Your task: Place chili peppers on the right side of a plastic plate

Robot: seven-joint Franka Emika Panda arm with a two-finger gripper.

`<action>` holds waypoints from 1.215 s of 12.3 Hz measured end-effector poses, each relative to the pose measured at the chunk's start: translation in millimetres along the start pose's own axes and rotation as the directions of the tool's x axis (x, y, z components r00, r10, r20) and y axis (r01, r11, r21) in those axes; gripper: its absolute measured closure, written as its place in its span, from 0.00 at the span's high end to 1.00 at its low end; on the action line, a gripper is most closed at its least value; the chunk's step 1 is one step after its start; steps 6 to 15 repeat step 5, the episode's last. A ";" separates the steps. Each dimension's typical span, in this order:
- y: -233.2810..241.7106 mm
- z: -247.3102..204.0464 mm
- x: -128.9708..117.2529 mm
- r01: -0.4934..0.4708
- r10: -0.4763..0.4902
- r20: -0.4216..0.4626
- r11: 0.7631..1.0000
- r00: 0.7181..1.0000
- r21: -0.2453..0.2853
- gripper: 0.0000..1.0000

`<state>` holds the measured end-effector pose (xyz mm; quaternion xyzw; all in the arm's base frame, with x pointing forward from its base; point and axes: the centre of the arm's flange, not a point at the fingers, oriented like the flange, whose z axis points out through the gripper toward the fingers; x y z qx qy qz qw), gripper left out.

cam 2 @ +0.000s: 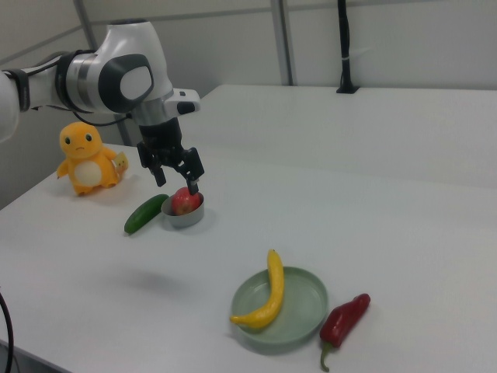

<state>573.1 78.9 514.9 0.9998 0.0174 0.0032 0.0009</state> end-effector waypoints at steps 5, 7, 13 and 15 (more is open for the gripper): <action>0.7 -0.2 -0.5 0.013 -0.013 0.000 1.000 1.000 0.000 1.00; 0.7 -0.2 -0.5 0.013 -0.013 0.000 1.000 1.000 0.000 1.00; 0.7 -0.2 -0.5 0.013 -0.013 0.000 1.000 1.000 0.000 1.00; 0.7 -0.2 -0.5 0.013 -0.013 0.000 1.000 1.000 0.000 1.00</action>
